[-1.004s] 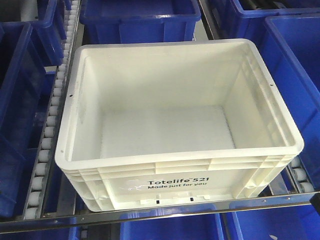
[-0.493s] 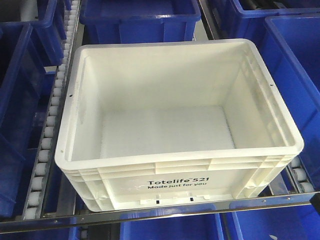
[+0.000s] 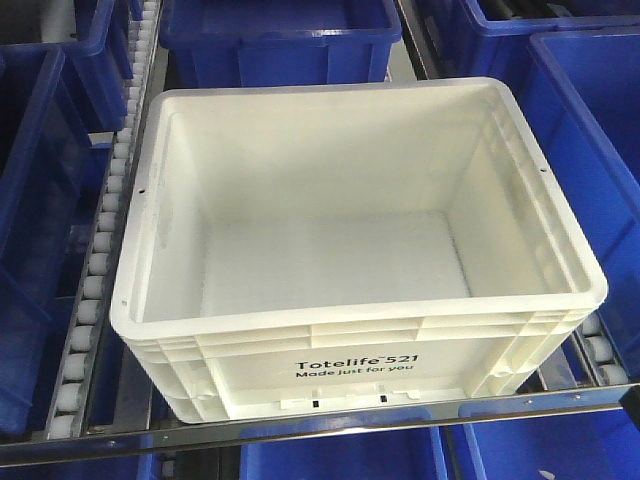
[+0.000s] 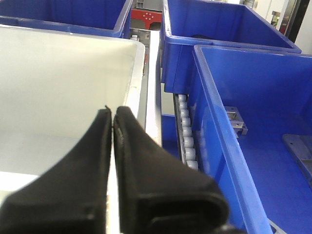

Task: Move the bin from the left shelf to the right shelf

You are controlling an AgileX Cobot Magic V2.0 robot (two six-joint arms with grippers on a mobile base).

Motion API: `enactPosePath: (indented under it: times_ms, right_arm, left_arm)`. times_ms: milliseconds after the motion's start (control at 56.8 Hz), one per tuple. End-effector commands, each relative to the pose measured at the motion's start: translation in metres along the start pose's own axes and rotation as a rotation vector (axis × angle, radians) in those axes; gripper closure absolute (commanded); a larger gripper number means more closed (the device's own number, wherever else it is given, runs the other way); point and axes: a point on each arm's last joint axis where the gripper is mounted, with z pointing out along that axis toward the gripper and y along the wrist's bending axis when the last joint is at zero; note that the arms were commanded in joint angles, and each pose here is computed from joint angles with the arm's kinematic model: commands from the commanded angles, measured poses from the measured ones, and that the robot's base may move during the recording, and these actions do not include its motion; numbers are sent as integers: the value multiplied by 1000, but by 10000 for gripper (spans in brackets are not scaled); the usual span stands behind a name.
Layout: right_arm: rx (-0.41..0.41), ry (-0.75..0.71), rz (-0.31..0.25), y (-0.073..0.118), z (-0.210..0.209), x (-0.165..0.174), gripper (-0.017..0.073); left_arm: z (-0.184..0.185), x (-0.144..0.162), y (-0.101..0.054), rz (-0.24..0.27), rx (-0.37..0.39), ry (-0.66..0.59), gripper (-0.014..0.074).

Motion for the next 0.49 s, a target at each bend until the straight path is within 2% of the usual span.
enactPosePath:
  times_ms: [0,159,476]
  right_arm:
    - [14,-102,-12,-2,0,-16,567]
    - [14,-102,-12,-2,0,-16,567]
    - [14,-102,-12,-2,0,-16,567]
  left_arm:
    - [-6,-8,-1,-43,16,-108,600]
    - [-16,8,2,-88,3,-127,600]
    - [-22,32,5,-46,-8,-79,600]
